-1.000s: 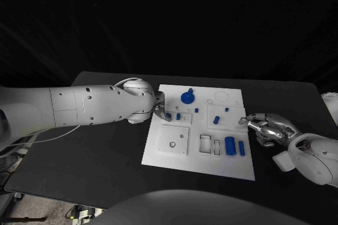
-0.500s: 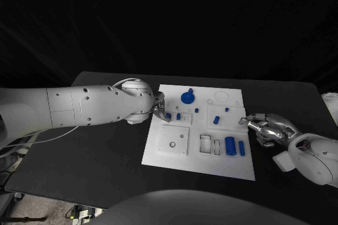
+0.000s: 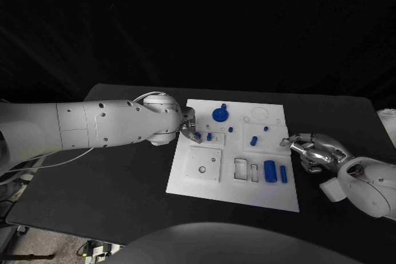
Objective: Assemble the parts on the task board
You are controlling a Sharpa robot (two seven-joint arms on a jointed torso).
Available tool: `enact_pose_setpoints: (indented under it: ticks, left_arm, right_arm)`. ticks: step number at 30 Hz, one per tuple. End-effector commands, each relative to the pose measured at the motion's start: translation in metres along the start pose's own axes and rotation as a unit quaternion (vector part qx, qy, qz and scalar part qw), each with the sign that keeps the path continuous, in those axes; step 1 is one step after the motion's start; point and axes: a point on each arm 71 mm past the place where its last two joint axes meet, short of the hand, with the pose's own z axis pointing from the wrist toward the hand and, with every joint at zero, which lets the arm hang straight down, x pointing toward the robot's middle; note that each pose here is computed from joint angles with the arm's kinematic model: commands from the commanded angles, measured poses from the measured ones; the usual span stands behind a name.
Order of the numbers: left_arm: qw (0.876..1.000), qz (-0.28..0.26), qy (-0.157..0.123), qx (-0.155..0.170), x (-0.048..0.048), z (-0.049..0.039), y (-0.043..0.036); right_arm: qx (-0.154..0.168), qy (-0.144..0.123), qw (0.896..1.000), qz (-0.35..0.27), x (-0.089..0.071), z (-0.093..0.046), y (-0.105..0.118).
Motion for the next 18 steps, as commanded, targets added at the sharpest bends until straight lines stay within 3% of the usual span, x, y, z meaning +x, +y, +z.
enact_pose_setpoints:
  ticks: [1, 18]
  left_arm:
    - [1.000, -0.010, -0.002, 0.017, 0.0000, 0.0000, -0.0048]
    - [1.000, -0.009, 0.003, 0.015, 0.0008, 0.0008, -0.0070]
  right_arm:
    - [-0.002, 0.010, 1.000, 0.000, 0.0022, 0.0000, 0.0000]
    - [-0.001, 0.011, 1.000, 0.000, 0.0023, 0.0001, -0.0003]
